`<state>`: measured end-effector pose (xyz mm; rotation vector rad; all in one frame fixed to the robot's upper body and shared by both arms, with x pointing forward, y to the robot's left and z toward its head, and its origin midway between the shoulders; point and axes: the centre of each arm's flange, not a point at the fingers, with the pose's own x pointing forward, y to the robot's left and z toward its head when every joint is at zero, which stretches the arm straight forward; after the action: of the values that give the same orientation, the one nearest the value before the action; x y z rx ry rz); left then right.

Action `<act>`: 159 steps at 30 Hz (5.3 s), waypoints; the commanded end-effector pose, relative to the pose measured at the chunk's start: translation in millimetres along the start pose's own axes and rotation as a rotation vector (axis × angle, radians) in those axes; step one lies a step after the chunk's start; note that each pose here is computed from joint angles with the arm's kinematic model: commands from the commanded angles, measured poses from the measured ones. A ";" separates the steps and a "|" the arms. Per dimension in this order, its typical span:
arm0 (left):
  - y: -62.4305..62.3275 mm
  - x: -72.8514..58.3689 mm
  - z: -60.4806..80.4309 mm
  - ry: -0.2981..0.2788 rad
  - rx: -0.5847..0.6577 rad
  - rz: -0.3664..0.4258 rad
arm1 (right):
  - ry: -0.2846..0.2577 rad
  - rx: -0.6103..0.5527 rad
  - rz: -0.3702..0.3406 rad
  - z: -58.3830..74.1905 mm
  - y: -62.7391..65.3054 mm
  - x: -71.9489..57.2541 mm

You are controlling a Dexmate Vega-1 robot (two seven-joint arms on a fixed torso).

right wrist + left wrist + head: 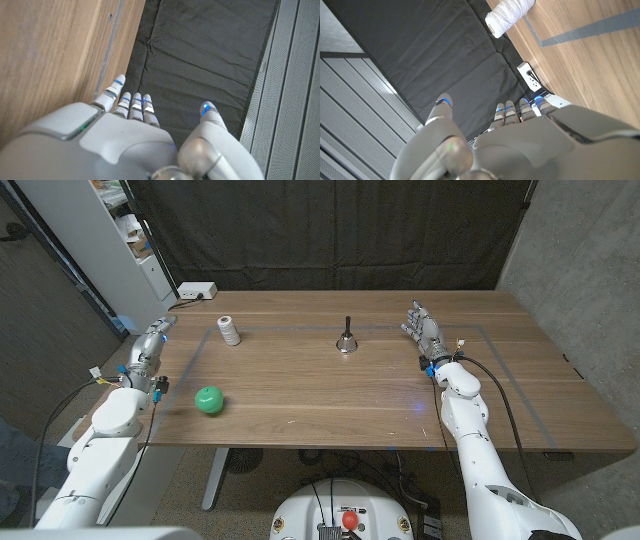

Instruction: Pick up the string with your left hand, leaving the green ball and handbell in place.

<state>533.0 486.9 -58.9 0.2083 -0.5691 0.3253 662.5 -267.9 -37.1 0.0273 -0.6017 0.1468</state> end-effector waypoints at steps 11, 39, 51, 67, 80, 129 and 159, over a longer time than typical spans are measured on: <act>-0.5 2.7 7.6 0.050 0.175 0.028 | -0.002 0.002 0.006 -1.6 7.1 0.3; -28.8 14.8 20.7 0.076 0.319 0.004 | -0.006 0.017 0.006 -4.9 8.3 -3.8; -35.4 10.9 28.0 0.085 0.393 0.026 | -0.010 0.029 0.012 -7.5 8.5 -3.9; -40.4 15.0 23.0 0.102 0.485 0.034 | -0.012 0.018 0.017 -1.5 5.7 -3.1; -48.5 23.7 20.6 0.120 0.565 0.039 | -0.012 0.015 0.008 -0.3 3.5 -3.7; -74.3 49.2 15.4 0.172 0.645 0.000 | -0.019 0.038 -0.002 -6.6 5.1 2.4; -100.3 75.6 1.6 0.204 0.685 -0.054 | -0.009 0.036 -0.014 -9.9 -3.7 7.9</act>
<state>612.4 419.4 -28.0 0.8252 -0.2465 0.4994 670.8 -265.4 -39.5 0.0648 -0.6130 0.1540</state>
